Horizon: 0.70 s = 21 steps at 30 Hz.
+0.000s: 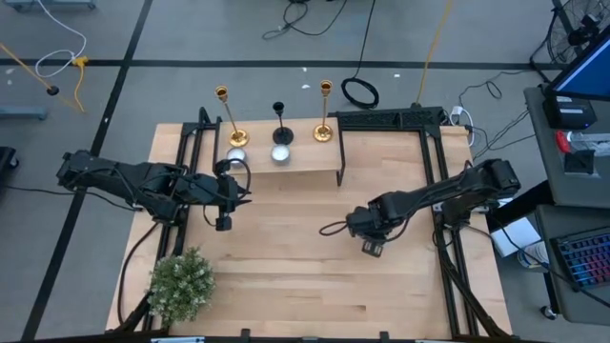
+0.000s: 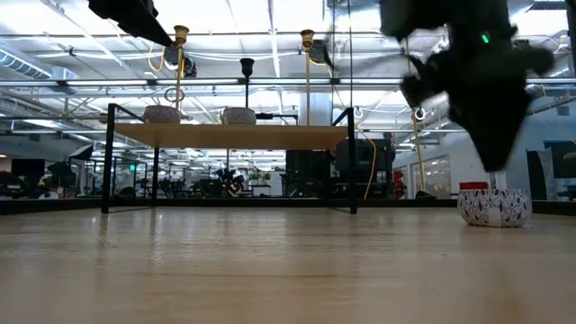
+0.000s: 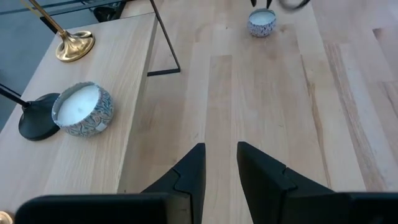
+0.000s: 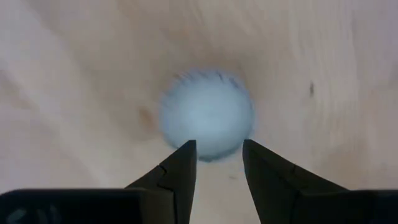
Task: Pick & Place candle stick holders
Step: Put the red candle on the shelf aligned with the other candles
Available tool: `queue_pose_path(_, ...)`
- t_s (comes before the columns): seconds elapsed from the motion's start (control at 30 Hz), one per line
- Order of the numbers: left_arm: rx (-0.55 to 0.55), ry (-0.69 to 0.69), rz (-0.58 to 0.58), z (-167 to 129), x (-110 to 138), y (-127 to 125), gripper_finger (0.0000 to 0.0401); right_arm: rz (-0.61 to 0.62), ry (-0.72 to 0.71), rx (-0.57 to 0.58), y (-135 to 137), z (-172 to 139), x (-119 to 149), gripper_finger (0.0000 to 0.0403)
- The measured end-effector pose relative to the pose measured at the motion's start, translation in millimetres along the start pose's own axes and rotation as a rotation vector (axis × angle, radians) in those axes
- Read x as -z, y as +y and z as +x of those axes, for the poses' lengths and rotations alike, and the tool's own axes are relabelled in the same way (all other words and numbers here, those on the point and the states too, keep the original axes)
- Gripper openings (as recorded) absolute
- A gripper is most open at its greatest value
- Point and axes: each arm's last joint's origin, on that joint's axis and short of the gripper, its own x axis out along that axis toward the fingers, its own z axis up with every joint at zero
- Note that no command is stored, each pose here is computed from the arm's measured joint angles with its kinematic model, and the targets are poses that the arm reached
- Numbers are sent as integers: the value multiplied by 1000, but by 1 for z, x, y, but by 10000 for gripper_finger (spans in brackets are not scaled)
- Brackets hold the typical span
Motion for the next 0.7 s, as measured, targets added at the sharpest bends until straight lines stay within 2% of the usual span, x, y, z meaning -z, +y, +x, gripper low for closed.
queue_pose_path(0.23, 0, -2, -3, 0, 0, 0, 97, 69, 86, 93, -22, 29, 11, 130)
queue_pose_path(0.53, 0, -9, -6, 0, -1, 0, 97, 116, 53, 64, -30, 35, 3, 130)
queue_pose_path(0.7, 0, -9, -6, 0, -1, 0, 97, 84, 52, 62, -33, 35, 2, 124)
